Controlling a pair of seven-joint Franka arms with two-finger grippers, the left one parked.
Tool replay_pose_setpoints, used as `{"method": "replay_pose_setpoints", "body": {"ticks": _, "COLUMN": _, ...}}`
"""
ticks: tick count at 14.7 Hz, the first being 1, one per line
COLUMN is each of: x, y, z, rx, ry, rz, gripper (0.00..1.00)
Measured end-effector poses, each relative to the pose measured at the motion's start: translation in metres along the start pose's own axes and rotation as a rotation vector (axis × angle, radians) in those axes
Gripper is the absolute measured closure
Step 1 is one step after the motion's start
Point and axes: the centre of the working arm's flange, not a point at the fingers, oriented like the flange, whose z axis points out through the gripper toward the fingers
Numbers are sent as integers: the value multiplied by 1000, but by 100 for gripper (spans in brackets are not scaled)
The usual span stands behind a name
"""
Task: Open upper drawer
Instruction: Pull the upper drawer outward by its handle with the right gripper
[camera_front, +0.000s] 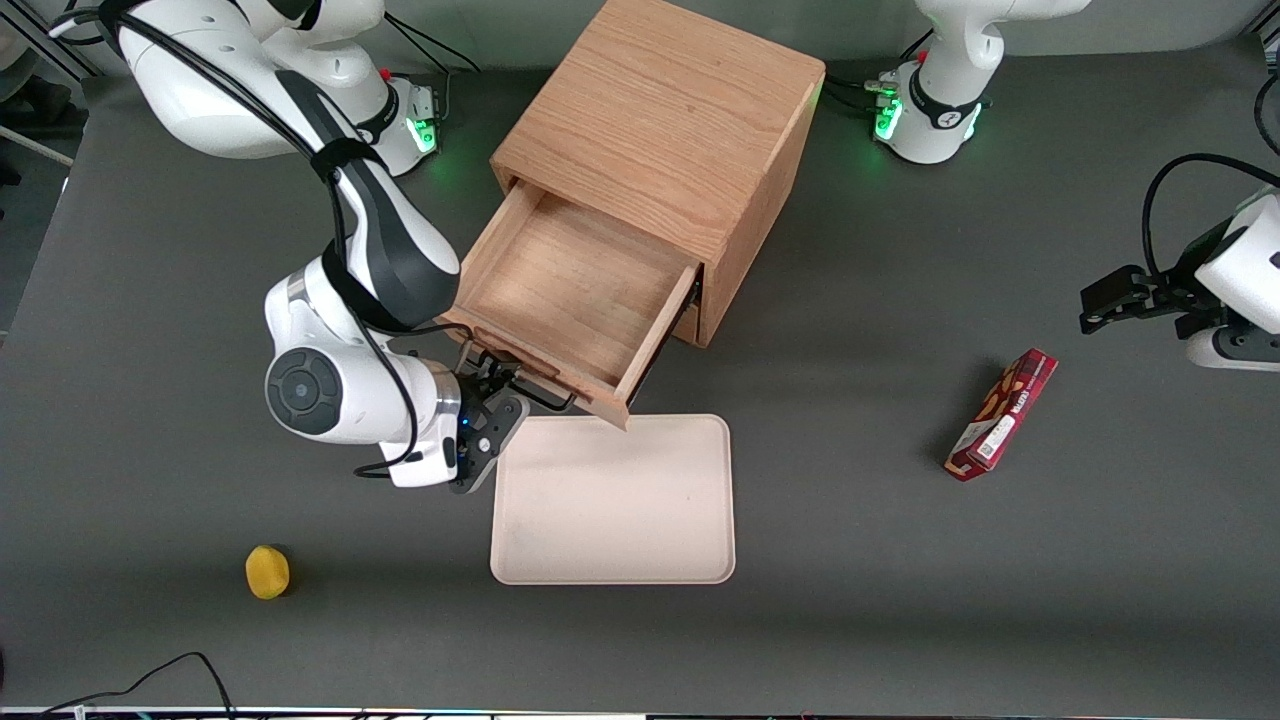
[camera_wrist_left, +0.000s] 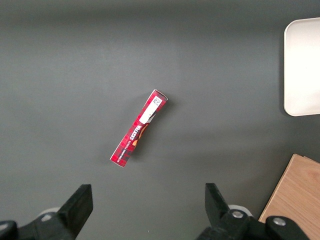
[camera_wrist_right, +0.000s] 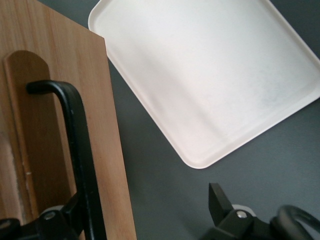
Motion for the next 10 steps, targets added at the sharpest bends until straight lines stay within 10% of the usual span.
{"method": "replay_pose_setpoints", "body": {"ticks": 10, "x": -4, "y": 18, "z": -16, "rx": -33, "ry": 9, "rz": 13, "gripper": 0}}
